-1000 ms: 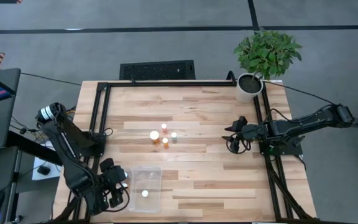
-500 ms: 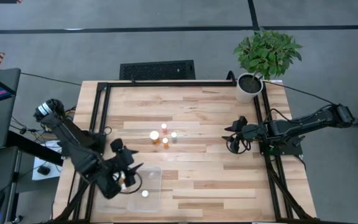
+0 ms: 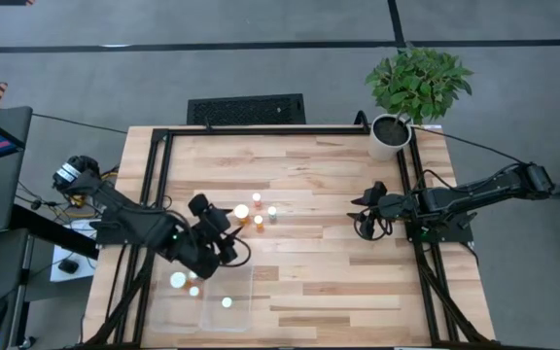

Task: Pick and place medicine bottles into bin by pill shape (circle, oval)
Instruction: Put the large orange pill bottle into the left transparent bin

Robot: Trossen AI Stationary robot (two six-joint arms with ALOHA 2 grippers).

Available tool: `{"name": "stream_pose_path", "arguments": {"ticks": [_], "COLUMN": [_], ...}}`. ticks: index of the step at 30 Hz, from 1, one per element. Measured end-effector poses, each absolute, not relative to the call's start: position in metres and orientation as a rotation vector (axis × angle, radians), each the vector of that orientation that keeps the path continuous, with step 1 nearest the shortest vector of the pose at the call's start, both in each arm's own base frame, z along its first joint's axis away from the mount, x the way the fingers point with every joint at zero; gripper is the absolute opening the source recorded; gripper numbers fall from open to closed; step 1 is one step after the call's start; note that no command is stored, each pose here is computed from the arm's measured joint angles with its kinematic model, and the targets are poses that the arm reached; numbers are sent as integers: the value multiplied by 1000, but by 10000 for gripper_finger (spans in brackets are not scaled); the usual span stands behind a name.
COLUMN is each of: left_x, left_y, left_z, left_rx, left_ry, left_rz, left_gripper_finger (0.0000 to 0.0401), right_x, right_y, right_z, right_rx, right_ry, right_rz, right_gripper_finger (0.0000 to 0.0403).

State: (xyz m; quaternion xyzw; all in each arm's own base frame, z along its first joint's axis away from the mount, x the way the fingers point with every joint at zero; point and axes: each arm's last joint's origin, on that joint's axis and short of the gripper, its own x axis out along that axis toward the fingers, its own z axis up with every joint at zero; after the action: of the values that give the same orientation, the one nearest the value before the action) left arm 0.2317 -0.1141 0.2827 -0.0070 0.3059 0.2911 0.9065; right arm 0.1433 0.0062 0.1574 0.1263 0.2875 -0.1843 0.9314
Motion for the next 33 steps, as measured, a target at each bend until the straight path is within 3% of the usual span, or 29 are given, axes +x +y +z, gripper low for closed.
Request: {"name": "stream_pose_path", "arguments": {"ticks": [8, 20, 33], "left_x": [247, 256, 251], "left_y": [-95, -64, -33], "left_z": [278, 212, 185], "left_rx": [14, -20, 3], "left_ry": [643, 718, 800], "left_rz": [640, 556, 587], "left_gripper_finger": [245, 245, 265], "right_x": [143, 143, 143], "right_y": [6, 6, 6], "right_z": [157, 157, 157], "right_rx": [258, 257, 257], "right_ry": [589, 590, 590], "right_rz": [-378, -378, -378], "right_gripper_finger": [234, 234, 234]}}
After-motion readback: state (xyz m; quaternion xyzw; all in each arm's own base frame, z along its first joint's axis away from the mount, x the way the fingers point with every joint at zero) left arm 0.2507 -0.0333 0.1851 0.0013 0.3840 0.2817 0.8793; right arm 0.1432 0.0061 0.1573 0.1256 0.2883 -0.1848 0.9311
